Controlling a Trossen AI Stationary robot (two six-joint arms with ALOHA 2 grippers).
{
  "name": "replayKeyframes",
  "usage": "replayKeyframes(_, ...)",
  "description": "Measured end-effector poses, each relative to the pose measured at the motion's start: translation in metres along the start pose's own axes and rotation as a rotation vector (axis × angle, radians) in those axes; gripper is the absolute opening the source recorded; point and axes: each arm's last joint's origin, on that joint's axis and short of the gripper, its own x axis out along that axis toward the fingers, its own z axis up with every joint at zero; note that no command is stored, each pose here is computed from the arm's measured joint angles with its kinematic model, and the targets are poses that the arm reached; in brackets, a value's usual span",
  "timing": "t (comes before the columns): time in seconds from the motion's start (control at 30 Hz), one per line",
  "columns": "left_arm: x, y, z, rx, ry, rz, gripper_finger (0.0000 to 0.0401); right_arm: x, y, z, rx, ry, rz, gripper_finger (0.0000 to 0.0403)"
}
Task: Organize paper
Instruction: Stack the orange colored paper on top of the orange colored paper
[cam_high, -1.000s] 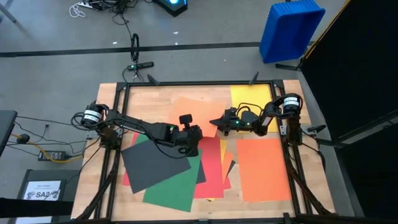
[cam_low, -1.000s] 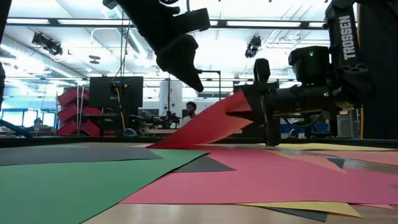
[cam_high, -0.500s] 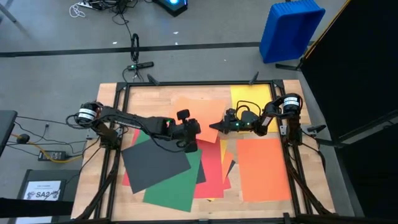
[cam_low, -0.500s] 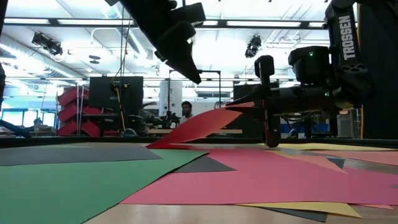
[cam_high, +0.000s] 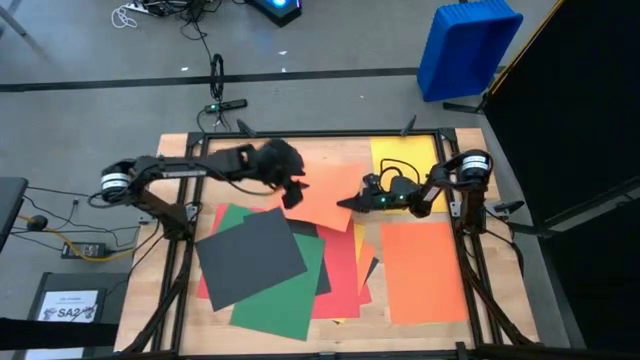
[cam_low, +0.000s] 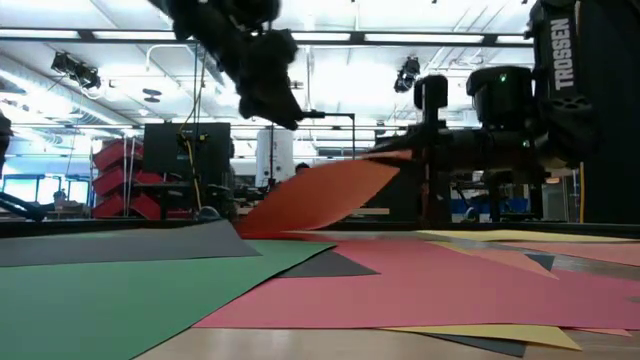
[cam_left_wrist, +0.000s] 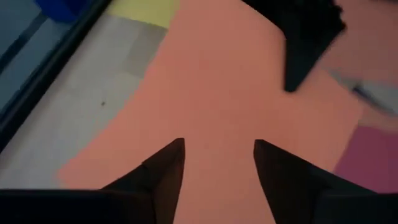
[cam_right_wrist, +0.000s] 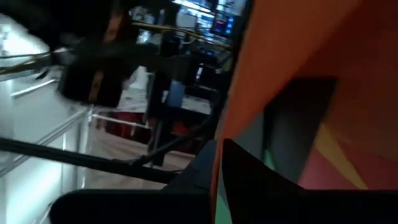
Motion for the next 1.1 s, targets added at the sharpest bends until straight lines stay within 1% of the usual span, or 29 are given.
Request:
replayKeyframes(0.13, -0.010, 0.029, -0.018, -0.155, -0.078, -0.073, 0.0199, -0.001, 0.017, 0.007, -0.051, -0.024, 0.069, 0.0000)
replayKeyframes(0.23, -0.006, 0.045, -0.038, -0.298, -0.096, -0.183, 0.0206, -0.003, 0.027, 0.012, -0.074, -0.043, 0.104, 0.0000)
replayKeyframes(0.33, 0.002, 0.055, -0.059, -0.402, -0.107, -0.286, 0.0212, -0.005, 0.031, 0.015, -0.091, -0.031, 0.126, 0.0000)
replayKeyframes(0.4, 0.006, 0.062, -0.074, -0.470, -0.121, -0.311, 0.0215, -0.005, 0.033, 0.016, -0.102, -0.017, 0.138, 0.0000)
replayKeyframes(0.5, 0.008, 0.071, -0.093, -0.562, -0.125, -0.313, 0.0220, -0.005, 0.032, 0.016, -0.107, 0.005, 0.141, 0.0000)
replayKeyframes(0.67, 0.009, 0.081, -0.117, -0.640, -0.097, -0.291, 0.0230, -0.006, 0.033, 0.017, -0.114, 0.011, 0.148, 0.0000)
replayKeyframes(0.77, 0.009, 0.082, -0.123, -0.659, -0.114, -0.304, 0.0236, -0.008, 0.036, 0.022, -0.121, -0.008, 0.158, 0.0000)
replayKeyframes(0.9, 0.007, 0.081, -0.123, -0.672, -0.173, -0.369, 0.0245, -0.012, 0.047, 0.032, -0.147, -0.050, 0.200, 0.0000)
replayKeyframes(1.1, 0.004, 0.080, -0.116, -0.660, -0.238, -0.443, 0.0253, -0.022, 0.068, 0.044, -0.191, -0.105, 0.277, 0.0000)
